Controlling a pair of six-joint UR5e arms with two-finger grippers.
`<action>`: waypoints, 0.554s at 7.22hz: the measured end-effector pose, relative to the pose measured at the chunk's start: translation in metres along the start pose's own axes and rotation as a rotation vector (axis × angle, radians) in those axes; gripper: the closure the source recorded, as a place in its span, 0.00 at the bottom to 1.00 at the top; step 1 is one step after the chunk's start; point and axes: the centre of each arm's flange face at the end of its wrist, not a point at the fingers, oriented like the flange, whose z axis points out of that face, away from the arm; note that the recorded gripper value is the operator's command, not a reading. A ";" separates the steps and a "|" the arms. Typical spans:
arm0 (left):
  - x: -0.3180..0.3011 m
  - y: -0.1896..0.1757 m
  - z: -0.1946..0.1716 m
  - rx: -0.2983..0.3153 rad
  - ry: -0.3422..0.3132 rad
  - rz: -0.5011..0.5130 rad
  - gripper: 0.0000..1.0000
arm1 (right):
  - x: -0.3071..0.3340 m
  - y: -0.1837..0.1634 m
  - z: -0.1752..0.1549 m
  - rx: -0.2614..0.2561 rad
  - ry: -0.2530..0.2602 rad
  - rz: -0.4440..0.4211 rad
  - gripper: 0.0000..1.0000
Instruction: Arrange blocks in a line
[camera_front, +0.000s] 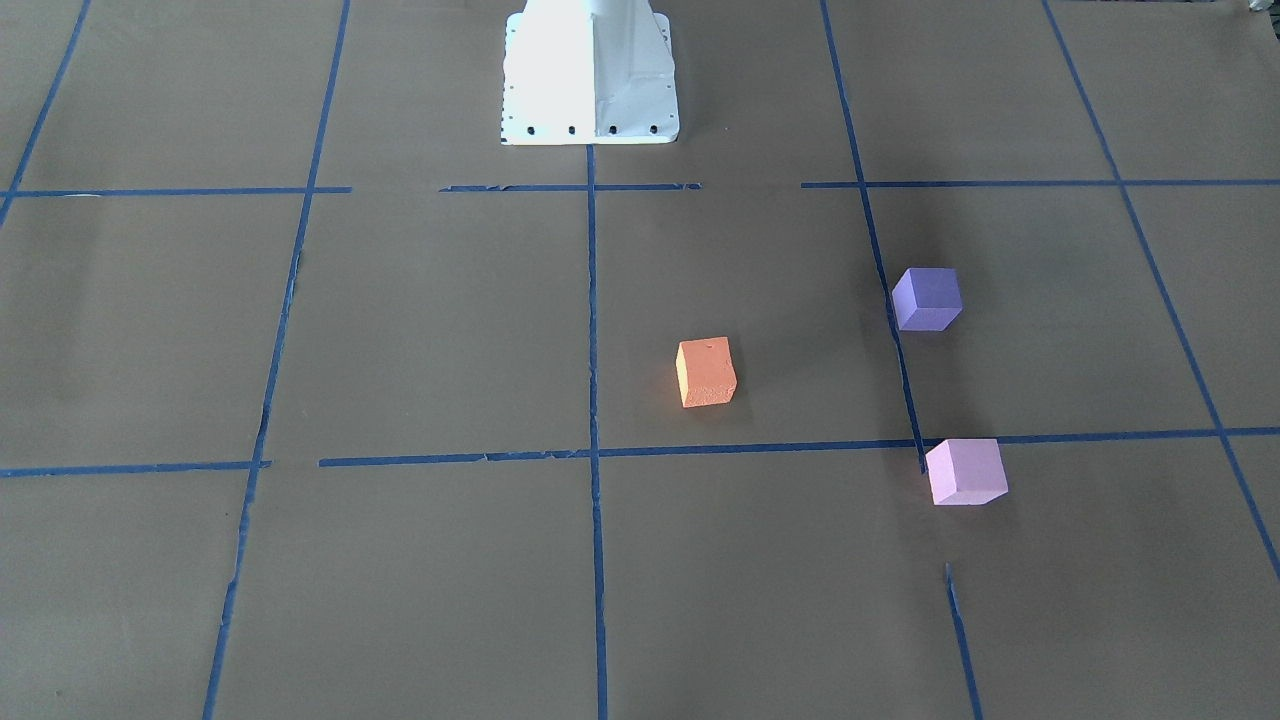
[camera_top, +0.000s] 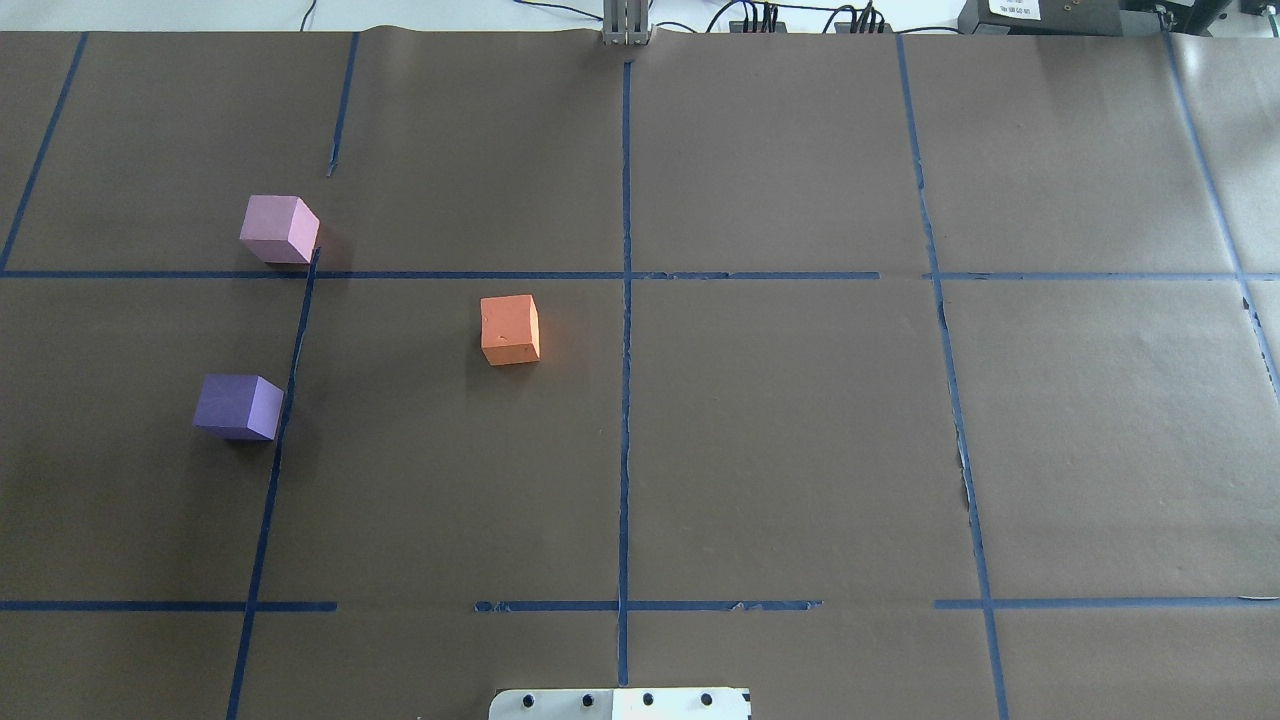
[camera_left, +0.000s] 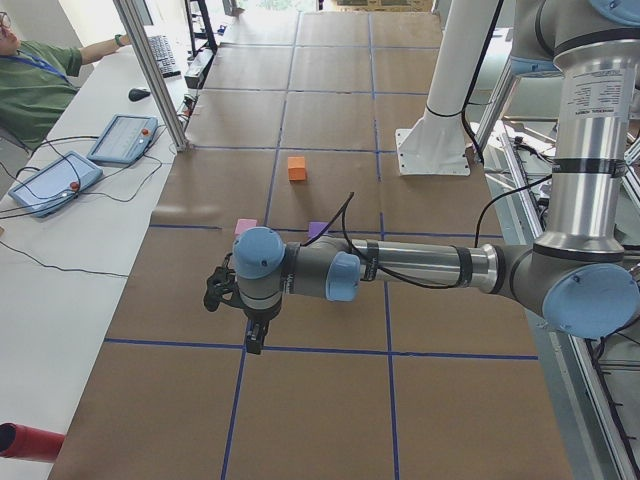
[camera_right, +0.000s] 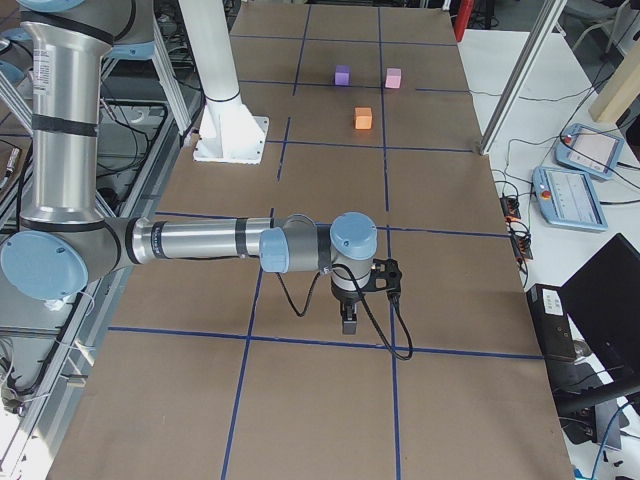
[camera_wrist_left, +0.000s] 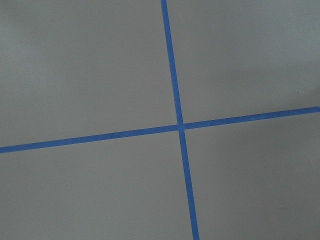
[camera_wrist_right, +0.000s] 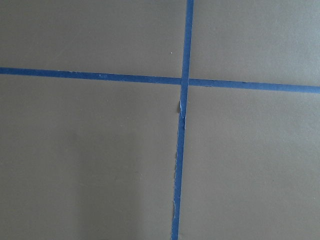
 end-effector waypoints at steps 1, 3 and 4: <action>0.001 -0.001 0.000 0.000 0.001 0.003 0.00 | 0.000 0.000 0.000 0.000 0.000 0.000 0.00; 0.013 -0.006 0.007 -0.011 0.005 0.027 0.00 | 0.000 0.000 0.000 0.000 0.000 0.000 0.00; 0.035 -0.017 0.017 -0.027 0.012 0.069 0.00 | 0.000 0.000 0.000 0.000 0.000 0.000 0.00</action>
